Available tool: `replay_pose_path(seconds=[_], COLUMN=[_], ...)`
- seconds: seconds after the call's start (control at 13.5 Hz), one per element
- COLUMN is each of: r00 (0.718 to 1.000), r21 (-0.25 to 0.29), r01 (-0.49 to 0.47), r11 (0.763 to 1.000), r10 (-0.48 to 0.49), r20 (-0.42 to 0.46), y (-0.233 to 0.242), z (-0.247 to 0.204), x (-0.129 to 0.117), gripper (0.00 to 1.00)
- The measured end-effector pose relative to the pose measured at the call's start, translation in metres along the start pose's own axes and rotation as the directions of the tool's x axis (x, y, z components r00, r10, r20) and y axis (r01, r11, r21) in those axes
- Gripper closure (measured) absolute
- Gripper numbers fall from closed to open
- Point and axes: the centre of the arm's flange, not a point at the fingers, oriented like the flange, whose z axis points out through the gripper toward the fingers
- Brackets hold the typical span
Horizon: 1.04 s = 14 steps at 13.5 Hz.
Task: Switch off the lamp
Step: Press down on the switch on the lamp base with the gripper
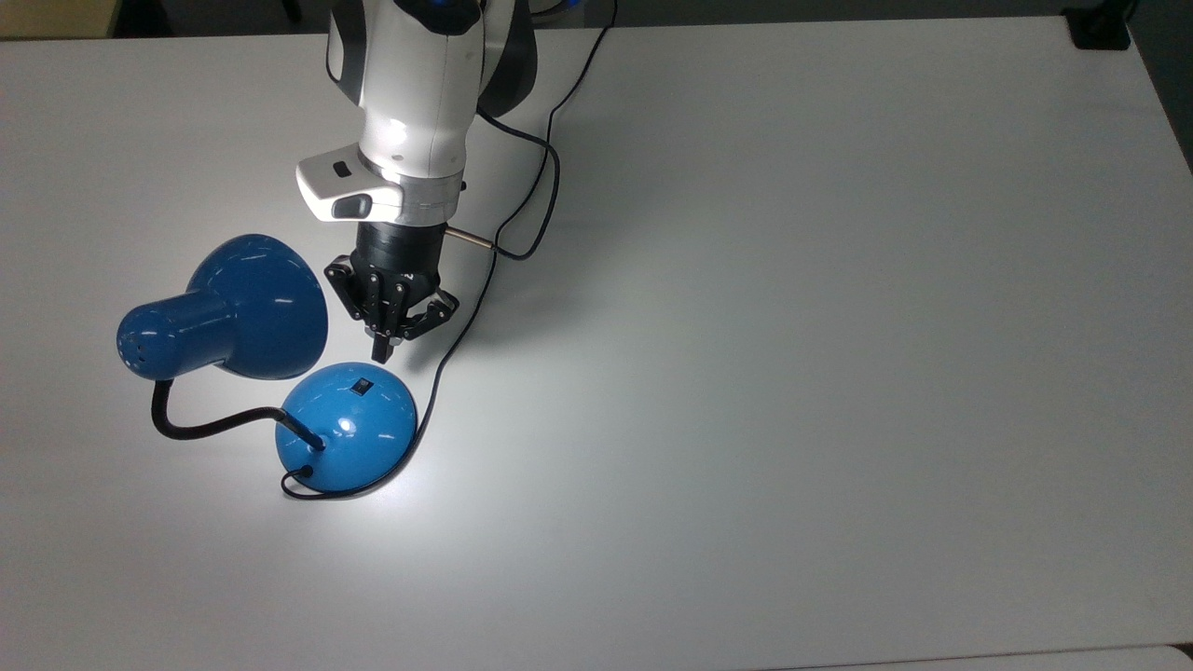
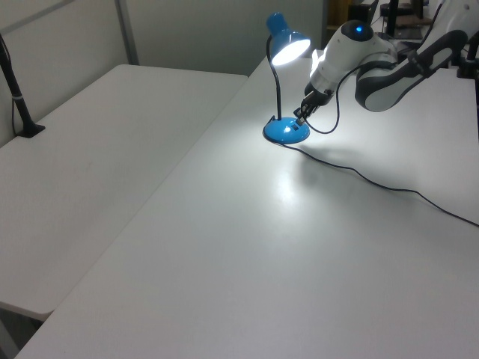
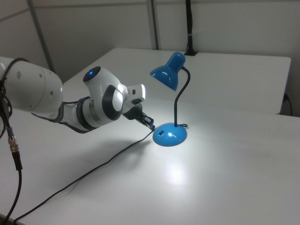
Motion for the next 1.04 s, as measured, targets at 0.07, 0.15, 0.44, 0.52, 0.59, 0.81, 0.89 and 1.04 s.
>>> replay_pose_path(seconds=[0.07,0.15,0.44,0.52,0.59,0.81,0.89,1.04], r00=[1.0,1.0,1.0,1.0,1.0,0.999,0.999,0.999], r21=[-0.007,-0.013,-0.019,-0.019,-0.019,-0.016,-0.016,-0.015], r01=[-0.009,-0.017,-0.03,-0.03,-0.029,-0.041,-0.043,-0.043], r11=[1.0,1.0,0.999,0.999,0.999,0.999,0.999,0.999], r10=[0.009,0.017,0.03,0.03,0.03,0.041,0.044,0.043], r20=[-0.004,-0.005,0.0,0.003,0.007,0.007,0.005,0.007], y=[0.004,0.008,0.014,0.014,0.013,0.011,0.01,0.01], z=[0.003,0.008,0.024,0.027,0.03,0.034,0.034,0.035], x=[0.002,0.005,0.01,0.009,0.007,0.009,0.01,0.009], gripper=[0.99,0.99,0.99,0.99,0.99,0.99,0.99,0.99])
